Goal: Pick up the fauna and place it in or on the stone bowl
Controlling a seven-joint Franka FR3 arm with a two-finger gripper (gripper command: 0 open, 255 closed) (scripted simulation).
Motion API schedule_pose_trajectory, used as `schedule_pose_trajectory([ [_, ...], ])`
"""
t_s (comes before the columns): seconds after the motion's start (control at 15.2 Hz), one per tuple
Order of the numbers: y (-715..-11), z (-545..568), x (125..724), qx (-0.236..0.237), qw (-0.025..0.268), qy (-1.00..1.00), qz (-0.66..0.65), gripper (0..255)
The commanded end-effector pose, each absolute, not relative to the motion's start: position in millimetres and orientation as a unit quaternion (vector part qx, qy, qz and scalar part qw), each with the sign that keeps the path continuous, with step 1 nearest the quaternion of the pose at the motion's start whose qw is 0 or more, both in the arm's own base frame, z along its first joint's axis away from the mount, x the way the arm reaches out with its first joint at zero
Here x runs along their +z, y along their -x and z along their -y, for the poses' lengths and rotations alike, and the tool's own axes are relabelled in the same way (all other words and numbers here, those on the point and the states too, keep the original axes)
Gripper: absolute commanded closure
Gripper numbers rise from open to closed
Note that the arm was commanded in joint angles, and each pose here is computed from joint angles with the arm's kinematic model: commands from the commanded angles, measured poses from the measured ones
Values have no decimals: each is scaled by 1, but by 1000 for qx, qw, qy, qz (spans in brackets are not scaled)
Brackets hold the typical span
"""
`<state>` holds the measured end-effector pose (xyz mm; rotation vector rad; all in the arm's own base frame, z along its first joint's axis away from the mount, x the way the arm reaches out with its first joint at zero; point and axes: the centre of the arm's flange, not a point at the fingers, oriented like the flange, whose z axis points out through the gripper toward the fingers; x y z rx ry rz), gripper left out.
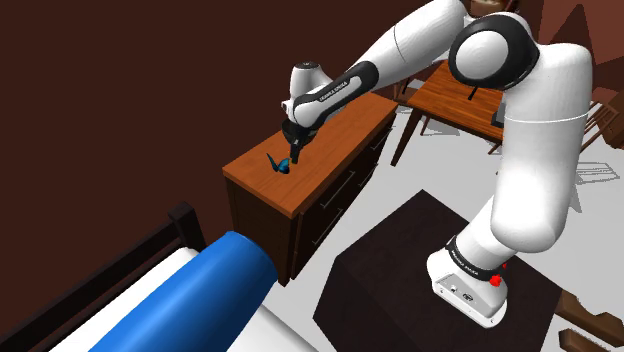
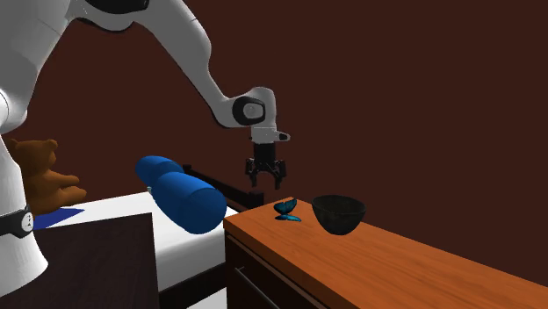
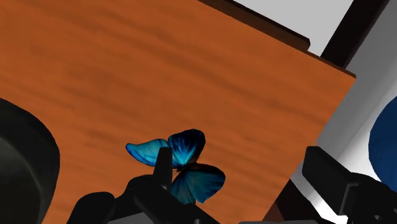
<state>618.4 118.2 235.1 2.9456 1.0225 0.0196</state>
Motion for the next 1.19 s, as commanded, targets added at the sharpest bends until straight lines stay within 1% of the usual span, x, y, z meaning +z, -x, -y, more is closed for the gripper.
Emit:
schedule_pose_trajectory([
  [0.0, -635, -127, 213, 7, 8, -940, -341, 0],
  [0.53, -639, -129, 169, 7, 7, -939, -343, 0],
  [1.06, -639, -129, 169, 7, 7, -939, -343, 0],
  [1.12, -639, -129, 169, 7, 7, -939, -343, 255],
])
